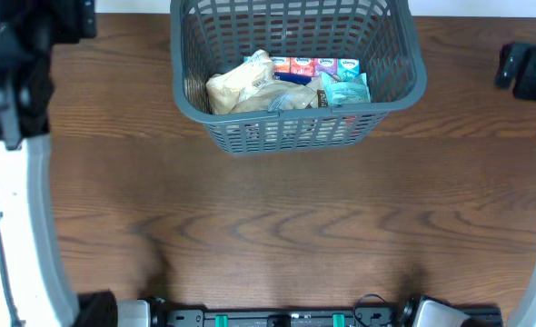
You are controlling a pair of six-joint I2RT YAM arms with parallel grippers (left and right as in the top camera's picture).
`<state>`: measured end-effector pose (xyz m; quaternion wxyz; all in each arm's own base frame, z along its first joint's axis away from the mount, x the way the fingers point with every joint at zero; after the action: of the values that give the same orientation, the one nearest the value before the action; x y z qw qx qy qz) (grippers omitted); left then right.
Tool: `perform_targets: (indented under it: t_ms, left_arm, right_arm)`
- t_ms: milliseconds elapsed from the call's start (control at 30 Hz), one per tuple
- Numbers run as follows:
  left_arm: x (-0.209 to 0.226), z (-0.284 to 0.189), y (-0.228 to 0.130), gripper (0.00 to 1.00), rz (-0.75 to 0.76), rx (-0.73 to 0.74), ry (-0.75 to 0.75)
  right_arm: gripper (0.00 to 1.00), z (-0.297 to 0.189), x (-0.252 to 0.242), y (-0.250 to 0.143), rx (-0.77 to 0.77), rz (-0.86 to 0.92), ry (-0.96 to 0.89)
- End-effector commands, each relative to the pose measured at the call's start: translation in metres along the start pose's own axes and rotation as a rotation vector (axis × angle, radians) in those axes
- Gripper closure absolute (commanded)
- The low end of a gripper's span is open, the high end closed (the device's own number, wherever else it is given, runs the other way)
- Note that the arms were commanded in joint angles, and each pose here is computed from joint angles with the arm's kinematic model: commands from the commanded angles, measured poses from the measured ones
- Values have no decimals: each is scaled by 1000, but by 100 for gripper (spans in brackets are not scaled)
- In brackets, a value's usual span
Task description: Pack container
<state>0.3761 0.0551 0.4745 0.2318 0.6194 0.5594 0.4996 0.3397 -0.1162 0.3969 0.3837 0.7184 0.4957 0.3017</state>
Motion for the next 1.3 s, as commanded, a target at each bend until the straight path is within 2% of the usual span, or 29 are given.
perform_targets:
  t_ms: [0,200,367,533,700,833,1033,1267]
  left_arm:
    - [3,-22,-11,1,-71,-11,-22]
    - [-11,-49,-46,1,-80,-58,-68]
    - [-39,-74,-84,1,-81,-146,-192]
    - [-72,-94,-137,1,-59,-160,-336]
    - [-94,-117,-174,1,-51,-200,-425]
    - [-100,-135,-195,1,-48,-232,-443]
    - [-114,-159,-215,1,0,-235,-529]
    - [-117,-161,-225,1,-5,-192,-551]
  right_arm:
    - [1,-28,1,-8,-15,59,-6]
    - [1,-56,0,-56,-19,69,-5]
    - [1,-71,4,-104,-36,61,25]
    - [1,-81,12,-156,-15,76,68]
    - [1,-88,22,-194,-12,58,142]
    - [1,-90,37,-225,65,48,258]
    - [1,-88,61,-249,150,4,435]
    - [1,-87,63,-252,155,-12,437]
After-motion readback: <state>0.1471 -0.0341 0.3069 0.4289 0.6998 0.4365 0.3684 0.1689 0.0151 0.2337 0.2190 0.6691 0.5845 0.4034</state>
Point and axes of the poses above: each gripper's point midway between its finger pads, its own z axis out along the fingers, its own x axis along the line the jaws close on, y = z × x, the point moved 4 cm from there along -z, back along the fingers, and after that the axes turned 9 degrees about z, right-handed, at the moved point
